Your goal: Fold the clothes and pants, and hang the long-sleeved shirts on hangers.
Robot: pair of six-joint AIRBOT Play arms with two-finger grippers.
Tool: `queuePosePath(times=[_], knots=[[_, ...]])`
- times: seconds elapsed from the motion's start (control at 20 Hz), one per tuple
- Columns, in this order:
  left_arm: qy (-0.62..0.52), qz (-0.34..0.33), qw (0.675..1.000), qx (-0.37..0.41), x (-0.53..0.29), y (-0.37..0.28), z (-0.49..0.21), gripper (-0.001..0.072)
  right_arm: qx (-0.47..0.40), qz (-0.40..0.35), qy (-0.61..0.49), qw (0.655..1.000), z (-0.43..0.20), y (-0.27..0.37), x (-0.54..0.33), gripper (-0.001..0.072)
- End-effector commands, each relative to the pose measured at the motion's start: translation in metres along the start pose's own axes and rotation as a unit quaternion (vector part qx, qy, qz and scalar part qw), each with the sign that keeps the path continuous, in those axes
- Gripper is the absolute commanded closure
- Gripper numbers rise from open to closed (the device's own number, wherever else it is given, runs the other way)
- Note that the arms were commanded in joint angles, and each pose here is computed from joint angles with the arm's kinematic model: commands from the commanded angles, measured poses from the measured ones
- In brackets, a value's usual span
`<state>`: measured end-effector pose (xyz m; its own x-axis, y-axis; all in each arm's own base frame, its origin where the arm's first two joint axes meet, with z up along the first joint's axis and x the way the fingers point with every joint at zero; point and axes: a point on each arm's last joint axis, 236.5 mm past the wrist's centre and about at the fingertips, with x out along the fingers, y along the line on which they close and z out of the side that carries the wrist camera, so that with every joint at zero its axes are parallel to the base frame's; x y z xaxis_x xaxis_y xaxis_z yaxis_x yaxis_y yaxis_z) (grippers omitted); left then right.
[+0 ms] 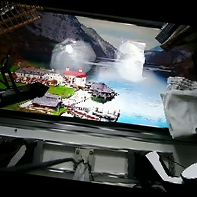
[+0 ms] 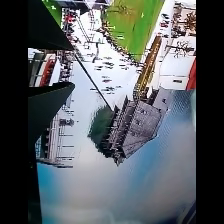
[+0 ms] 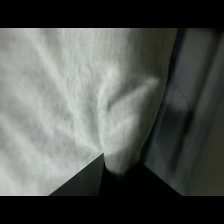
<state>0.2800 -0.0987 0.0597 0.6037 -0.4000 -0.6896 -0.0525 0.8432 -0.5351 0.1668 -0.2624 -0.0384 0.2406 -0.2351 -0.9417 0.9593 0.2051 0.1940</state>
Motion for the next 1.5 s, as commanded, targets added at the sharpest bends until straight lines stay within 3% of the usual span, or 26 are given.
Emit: queuePosePath(times=[0.0, 0.05, 0.1, 0.2, 0.35, 0.5, 0.7, 0.8, 0.95, 1.45], knots=[[-0.001, 0.002, 1.000, 0.009, 0.001, 0.001, 0.001, 0.0474, -0.001, -0.021, 0.060, 0.998, -0.032, -0.015, 0.005, 0.0484], [0.000, 0.003, 1.000, 0.023, 0.002, 0.002, 0.001, 0.0475, 0.000, -0.026, 0.079, 0.997, -0.040, -0.016, 0.001, 0.0383], [0.004, 0.005, 1.000, 0.028, 0.005, 0.003, 0.000, 0.0476, 0.006, -0.026, 0.085, 0.996, -0.040, -0.015, -0.004, 0.0328], [0.019, 0.010, 0.999, 0.048, 0.014, 0.007, 0.000, 0.0475, 0.043, -0.003, 0.063, 0.997, -0.020, 0.003, -0.019, 0.0314], [0.023, 0.011, 0.996, 0.085, 0.023, -0.001, 0.028, 0.0474, 0.031, 0.126, 0.005, 0.992, 0.021, 0.087, -0.062, 0.0314], [-0.005, 0.001, 0.994, 0.111, 0.023, -0.026, 0.084, 0.0475, -0.113, 0.257, -0.059, 0.958, 0.025, 0.193, -0.127, 0.0314], [-0.031, -0.050, 0.994, 0.088, 0.019, -0.064, 0.118, 0.0474, -0.378, 0.370, -0.090, 0.844, -0.066, 0.302, -0.191, 0.0316], [-0.030, -0.068, 0.994, 0.075, 0.018, -0.072, 0.117, 0.0474, -0.487, 0.369, -0.105, 0.785, -0.109, 0.319, -0.196, 0.0317], [-0.030, -0.069, 0.994, 0.073, 0.018, -0.072, 0.117, 0.0475, -0.563, 0.345, -0.107, 0.743, -0.144, 0.322, -0.192, 0.0317], [-0.030, -0.069, 0.994, 0.073, 0.018, -0.072, 0.117, 0.0475, -0.575, 0.357, -0.097, 0.729, -0.163, 0.327, -0.198, 0.0317]])
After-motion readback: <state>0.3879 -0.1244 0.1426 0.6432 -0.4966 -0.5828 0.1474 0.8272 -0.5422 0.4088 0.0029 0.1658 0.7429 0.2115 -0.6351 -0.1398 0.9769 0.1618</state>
